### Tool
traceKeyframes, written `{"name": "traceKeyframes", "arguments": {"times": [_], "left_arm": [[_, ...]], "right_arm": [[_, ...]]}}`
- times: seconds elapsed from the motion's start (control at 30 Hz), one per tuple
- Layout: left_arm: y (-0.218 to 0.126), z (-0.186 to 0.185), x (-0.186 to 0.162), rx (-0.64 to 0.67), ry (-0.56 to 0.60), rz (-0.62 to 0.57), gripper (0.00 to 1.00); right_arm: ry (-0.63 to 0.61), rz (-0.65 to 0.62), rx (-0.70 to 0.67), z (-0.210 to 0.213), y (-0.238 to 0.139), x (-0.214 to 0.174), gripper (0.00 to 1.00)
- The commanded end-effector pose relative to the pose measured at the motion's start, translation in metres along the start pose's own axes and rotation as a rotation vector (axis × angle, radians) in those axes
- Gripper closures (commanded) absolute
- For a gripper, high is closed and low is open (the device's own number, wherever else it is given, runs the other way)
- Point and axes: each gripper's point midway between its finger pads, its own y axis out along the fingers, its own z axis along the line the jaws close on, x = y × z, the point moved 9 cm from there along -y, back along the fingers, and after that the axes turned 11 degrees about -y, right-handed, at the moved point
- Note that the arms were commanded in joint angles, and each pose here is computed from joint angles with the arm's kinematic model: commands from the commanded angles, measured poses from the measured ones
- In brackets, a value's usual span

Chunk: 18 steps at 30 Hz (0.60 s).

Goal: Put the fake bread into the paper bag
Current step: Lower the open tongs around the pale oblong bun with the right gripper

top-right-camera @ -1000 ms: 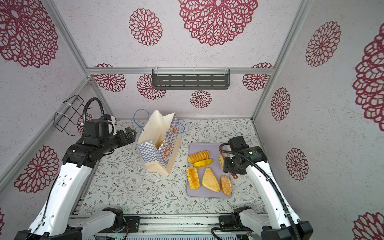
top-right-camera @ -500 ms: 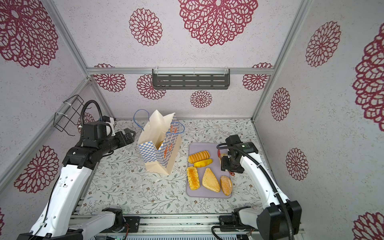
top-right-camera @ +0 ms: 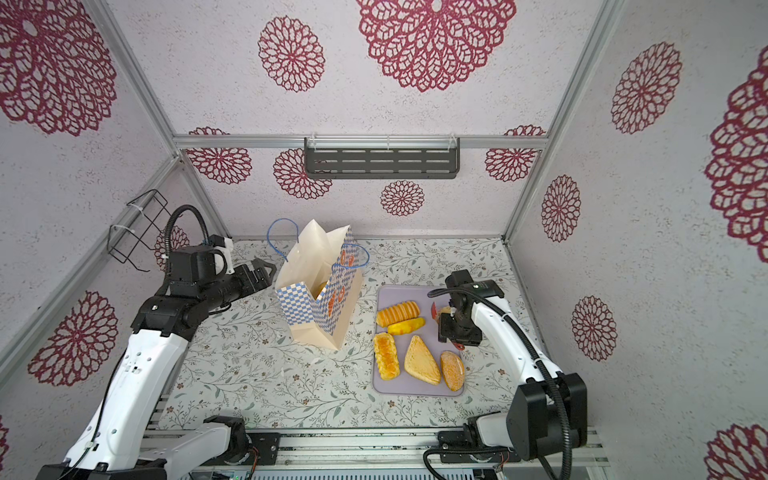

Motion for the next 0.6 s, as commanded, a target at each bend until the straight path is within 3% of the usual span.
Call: {"name": "traceKeyframes", "arguments": {"times": [0.0, 0.57], "left_arm": [[-0.004, -0.003, 0.004, -0.045, -0.001, -0.027, 0.03], [0.0, -0.005, 0.003, -0.07, -0.02, -0.005, 0.03]], "right_arm": [[-0.018, -0.002, -0.018, -0.002, 0.002, 0.004, 0.39], [-0.04, 0.028, -0.062, -0.005, 0.017, 0.013, 0.53]]}}
